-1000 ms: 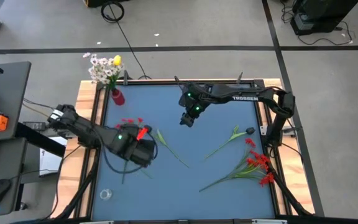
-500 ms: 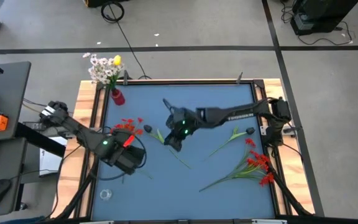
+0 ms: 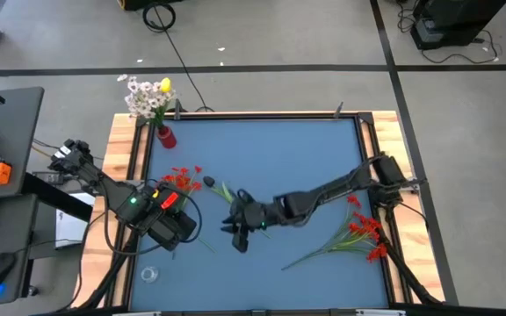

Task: Sort flowers into vase by color
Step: Put the yellow tulip into the red vase

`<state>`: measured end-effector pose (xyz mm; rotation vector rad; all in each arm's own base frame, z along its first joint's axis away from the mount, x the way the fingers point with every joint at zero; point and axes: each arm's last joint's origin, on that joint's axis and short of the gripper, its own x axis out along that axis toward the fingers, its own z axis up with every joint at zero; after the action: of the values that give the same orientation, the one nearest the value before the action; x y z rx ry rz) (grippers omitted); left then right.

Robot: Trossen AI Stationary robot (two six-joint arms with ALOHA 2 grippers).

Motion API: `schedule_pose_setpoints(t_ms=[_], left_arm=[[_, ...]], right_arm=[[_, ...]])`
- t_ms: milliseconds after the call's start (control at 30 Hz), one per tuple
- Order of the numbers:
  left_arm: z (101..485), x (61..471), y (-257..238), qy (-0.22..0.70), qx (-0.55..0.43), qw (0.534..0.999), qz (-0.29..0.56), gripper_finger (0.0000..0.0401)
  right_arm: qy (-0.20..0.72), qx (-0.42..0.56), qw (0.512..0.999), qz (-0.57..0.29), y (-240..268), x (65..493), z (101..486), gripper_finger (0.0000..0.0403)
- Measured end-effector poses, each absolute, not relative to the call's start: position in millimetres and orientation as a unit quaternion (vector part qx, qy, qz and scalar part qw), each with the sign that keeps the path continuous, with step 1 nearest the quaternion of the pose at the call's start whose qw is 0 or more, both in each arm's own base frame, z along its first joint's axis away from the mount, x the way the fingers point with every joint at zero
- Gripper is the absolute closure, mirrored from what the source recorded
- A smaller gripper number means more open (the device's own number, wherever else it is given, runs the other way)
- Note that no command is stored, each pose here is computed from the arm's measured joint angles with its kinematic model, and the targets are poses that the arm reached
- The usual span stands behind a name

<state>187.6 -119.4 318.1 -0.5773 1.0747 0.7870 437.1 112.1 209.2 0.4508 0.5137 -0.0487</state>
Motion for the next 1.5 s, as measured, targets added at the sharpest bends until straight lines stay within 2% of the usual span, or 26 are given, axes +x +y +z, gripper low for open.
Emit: schedule_pose_setpoints(t_ms=[133,333,500,667,900,1500], left_arm=[[318,191,-121,0.494,-0.249,0.763,0.334,0.0198],[319,193,-123,0.496,-0.24,0.774,0.313,0.0198],[319,193,-125,0.495,-0.244,0.774,0.311,0.0198],[318,191,-128,0.505,-0.25,0.769,0.3,0.0198],[318,189,-130,0.508,-0.255,0.764,0.305,0.0198],[318,192,-124,0.493,-0.267,0.762,0.325,0.0198]], right_arm=[[0.261,0.23,0.937,-0.014,134,439,189,0.0279],[0.27,0.095,0.957,0.045,169,454,175,0.0279],[0.273,0.064,0.96,0.026,183,481,159,0.0277],[0.286,0.046,0.957,-0.029,180,497,141,0.0253],[0.317,0.07,0.945,-0.032,165,506,124,0.0212],[0.381,0.052,0.923,-0.009,145,504,107,0.0246]])
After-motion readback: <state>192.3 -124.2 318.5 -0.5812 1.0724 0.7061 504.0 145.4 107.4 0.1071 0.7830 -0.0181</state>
